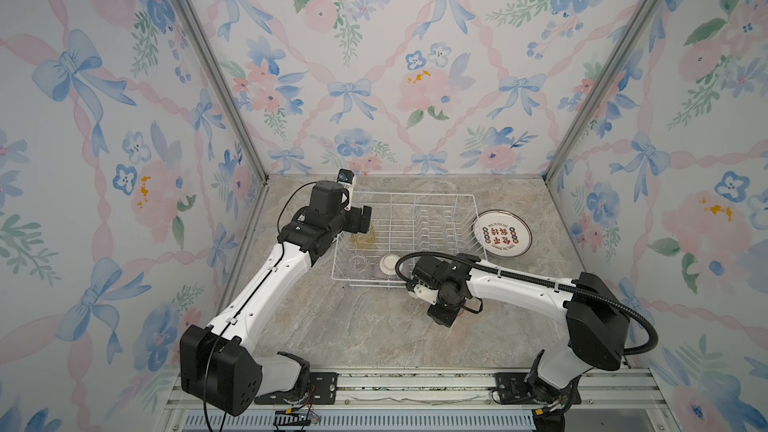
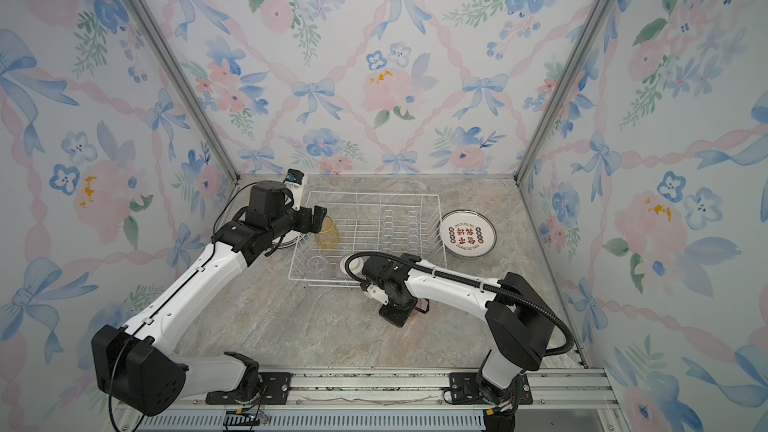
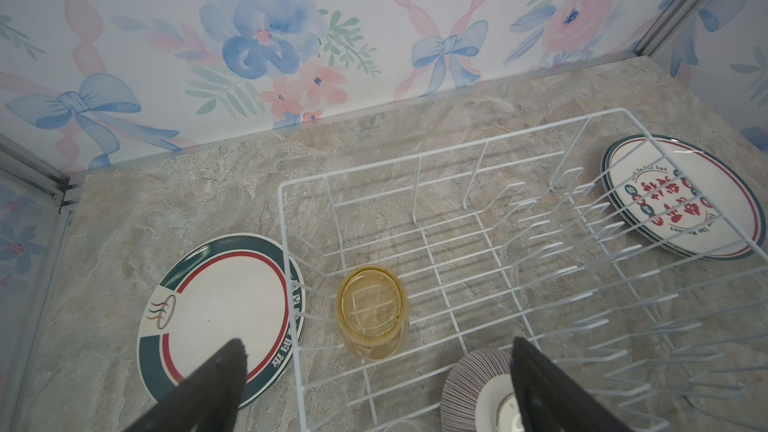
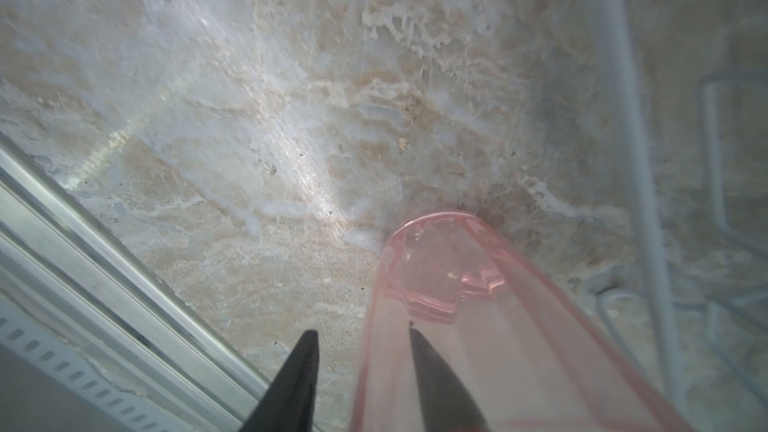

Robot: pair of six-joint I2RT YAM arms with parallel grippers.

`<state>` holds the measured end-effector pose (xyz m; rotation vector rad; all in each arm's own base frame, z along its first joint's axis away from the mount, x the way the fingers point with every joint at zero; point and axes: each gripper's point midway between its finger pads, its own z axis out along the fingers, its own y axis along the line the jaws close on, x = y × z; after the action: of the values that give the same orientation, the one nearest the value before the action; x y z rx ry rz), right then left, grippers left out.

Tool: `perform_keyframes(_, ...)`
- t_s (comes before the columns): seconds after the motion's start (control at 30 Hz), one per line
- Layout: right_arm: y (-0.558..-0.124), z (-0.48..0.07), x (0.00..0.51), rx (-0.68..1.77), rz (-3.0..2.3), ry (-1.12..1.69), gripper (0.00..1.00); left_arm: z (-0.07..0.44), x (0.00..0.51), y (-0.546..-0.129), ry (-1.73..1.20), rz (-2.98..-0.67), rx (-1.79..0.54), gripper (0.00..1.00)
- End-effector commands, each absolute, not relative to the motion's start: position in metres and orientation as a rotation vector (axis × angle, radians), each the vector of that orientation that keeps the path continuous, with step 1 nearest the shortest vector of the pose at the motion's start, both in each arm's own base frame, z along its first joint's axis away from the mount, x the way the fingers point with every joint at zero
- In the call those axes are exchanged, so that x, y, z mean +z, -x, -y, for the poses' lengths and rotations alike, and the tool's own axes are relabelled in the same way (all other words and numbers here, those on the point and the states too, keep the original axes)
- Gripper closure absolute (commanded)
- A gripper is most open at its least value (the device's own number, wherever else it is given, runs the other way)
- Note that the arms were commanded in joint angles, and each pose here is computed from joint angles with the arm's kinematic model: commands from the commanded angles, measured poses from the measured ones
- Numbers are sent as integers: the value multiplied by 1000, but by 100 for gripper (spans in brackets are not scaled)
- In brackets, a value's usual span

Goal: Unload the mixed dishes from the dish rack
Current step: 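Set the pink cup down beside the rack and open the right gripper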

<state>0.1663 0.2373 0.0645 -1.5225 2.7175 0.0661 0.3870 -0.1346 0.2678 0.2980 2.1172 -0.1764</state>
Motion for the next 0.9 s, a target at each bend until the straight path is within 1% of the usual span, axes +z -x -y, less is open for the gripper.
perform_keyframes(0.0,-171,-234,73,54,-2694,1499,51,137,270,-389,-319,-2121,-188,2)
perform_keyframes(0.13,-175,-237,92,78,-2647,1463,47,137,262,-388,-319,-2150,-180,2)
perform_keyframes(0.33,-170,-237,136,159,-2577,1432,45,138,241,-384,-326,-2234,-139,2)
perform_keyframes(0.57,-153,-240,176,357,-2490,1384,40,141,210,-380,-348,-2334,-99,2)
perform_keyframes(0.63,-155,-242,192,399,-2427,1343,35,140,203,-383,-347,-2359,-70,2)
perform_keyframes(0.7,-159,-245,211,440,-2347,1294,26,141,192,-389,-356,-2390,-59,2)
perform_keyframes(0.77,-164,-247,227,487,-2278,1250,23,146,184,-395,-361,-2416,-68,2)
perform_keyframes(0.87,-168,-248,245,537,-2210,1207,22,152,175,-407,-371,-2439,-82,2)
